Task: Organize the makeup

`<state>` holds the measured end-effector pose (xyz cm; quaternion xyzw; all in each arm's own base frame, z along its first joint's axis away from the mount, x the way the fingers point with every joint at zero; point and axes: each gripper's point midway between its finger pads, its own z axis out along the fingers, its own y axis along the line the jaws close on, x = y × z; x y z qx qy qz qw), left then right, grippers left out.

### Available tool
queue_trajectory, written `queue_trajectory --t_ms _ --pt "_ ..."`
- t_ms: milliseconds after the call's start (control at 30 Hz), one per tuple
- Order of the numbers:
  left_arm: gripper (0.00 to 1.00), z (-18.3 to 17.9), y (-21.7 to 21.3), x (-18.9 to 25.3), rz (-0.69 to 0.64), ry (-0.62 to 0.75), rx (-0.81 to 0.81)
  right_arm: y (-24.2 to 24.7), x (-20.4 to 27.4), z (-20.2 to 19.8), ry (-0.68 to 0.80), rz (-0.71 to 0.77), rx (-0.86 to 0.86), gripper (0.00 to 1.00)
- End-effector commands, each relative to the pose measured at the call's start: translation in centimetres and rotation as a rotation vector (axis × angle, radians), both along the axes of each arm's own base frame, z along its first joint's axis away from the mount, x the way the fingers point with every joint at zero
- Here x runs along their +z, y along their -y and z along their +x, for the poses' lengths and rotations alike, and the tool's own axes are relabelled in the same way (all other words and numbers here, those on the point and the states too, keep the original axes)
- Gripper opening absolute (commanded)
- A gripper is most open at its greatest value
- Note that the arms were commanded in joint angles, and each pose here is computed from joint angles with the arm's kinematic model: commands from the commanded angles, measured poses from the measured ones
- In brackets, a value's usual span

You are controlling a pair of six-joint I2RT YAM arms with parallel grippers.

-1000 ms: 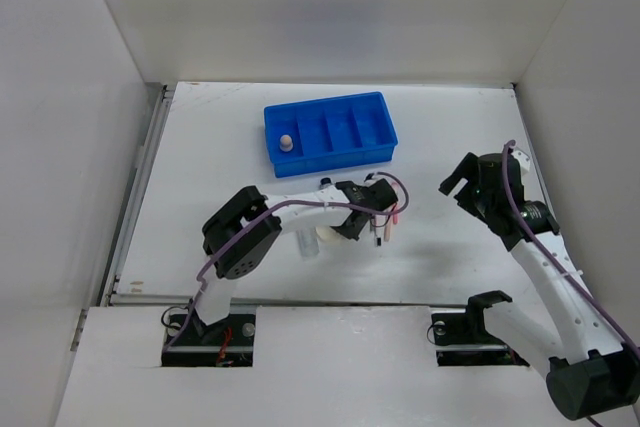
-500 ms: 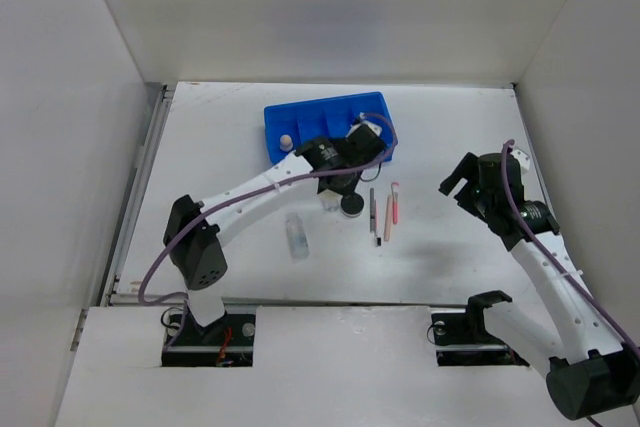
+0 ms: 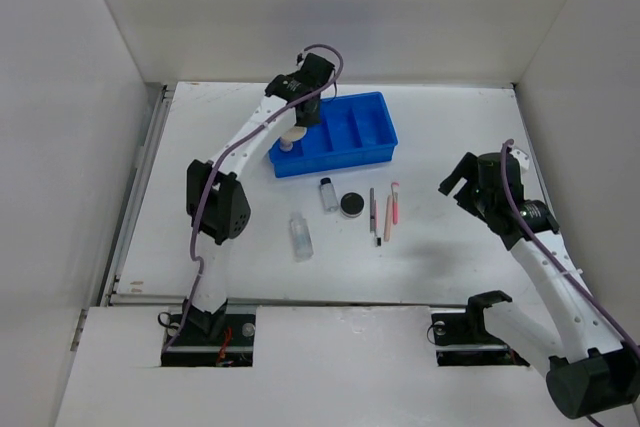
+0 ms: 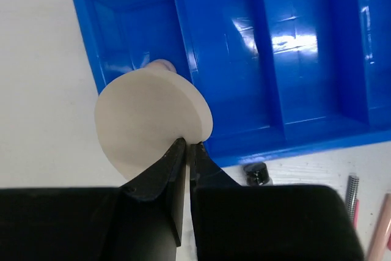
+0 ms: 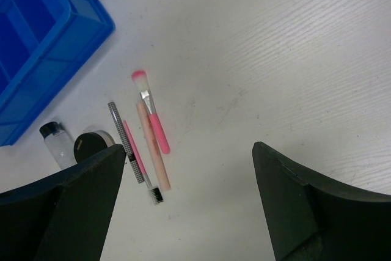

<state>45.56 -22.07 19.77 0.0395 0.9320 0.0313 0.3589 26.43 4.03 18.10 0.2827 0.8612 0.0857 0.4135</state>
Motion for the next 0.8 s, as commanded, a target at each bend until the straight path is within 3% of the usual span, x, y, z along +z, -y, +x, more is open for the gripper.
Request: queue_trajectory --t_ms 0,200,367,533,767 --pt "0.00 1.6 0.4 0.7 -0.103 0.007 -0.027 -0.3 2.0 1.2 0.057 0.012 0.010 0.91" --pt "0.00 3.5 -0.3 -1.0 -0.240 -0.054 -0.037 -0.4 2.0 1.2 0.056 0.018 0.017 0.91" --pt "0.00 4.6 -0.5 -1.4 -0.253 -0.060 -0.052 -0.5 1.6 1.5 0.046 0.016 0.017 0.91" --pt "0.00 5.8 -1.3 -2.6 -0.350 -0.105 -0.039 -0.7 1.6 1.5 0.044 0.021 0.024 0.91" --pt "0.00 7.4 -2.1 -3.6 -0.337 -0.102 -0.021 -0.6 1.7 1.2 0.044 0.021 0.024 0.91"
